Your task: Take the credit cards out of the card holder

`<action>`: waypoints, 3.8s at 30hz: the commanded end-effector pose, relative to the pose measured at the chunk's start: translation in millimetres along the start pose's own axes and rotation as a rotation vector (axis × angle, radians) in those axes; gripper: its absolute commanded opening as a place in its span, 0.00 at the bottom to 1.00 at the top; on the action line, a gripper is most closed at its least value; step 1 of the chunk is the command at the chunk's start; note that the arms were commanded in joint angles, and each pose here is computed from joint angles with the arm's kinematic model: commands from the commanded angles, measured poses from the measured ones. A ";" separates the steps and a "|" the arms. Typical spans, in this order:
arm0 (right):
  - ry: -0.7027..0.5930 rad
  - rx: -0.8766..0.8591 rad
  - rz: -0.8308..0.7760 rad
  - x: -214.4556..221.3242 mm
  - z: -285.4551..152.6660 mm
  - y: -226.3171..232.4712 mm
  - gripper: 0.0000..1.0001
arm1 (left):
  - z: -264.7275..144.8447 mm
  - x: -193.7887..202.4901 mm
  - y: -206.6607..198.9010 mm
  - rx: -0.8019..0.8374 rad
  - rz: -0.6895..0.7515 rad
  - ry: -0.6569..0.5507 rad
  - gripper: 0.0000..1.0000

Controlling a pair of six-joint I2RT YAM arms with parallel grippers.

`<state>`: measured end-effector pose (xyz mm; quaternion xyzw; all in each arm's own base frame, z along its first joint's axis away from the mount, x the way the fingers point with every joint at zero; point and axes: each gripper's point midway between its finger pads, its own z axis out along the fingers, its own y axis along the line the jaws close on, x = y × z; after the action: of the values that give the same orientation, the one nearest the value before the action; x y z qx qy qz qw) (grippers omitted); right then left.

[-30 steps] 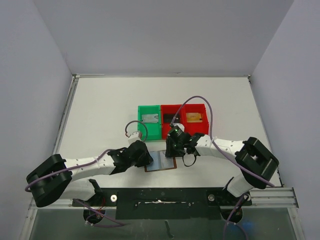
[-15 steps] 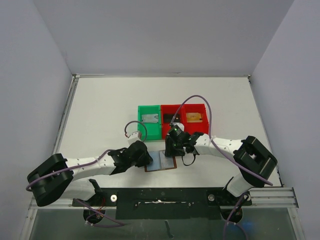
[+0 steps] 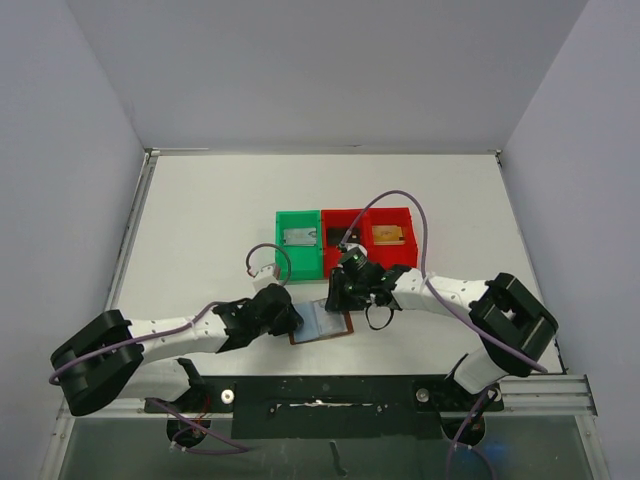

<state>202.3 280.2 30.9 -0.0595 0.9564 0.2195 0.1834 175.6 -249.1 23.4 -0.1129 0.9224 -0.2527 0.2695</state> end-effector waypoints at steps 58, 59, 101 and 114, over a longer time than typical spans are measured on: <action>-0.034 -0.125 0.174 3.3 -4.4 -22.7 0.19 | 11.1 12.5 -55.2 0.224 -0.088 0.066 0.24; -0.030 -0.128 0.170 3.7 -3.8 -21.9 0.16 | 11.7 12.8 -55.1 0.226 -0.091 0.066 0.23; 0.015 -0.126 0.159 14.6 2.8 -21.0 0.11 | -6.1 10.4 -31.7 0.247 -0.185 0.018 0.00; 0.017 -0.142 0.162 14.3 2.3 -17.4 0.11 | -5.9 -3.4 -74.7 0.363 -0.199 0.002 0.31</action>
<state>195.4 263.3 17.7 0.0120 0.9388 0.3065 0.1569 166.3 -286.7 40.6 -0.1556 0.8693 -0.4028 0.2407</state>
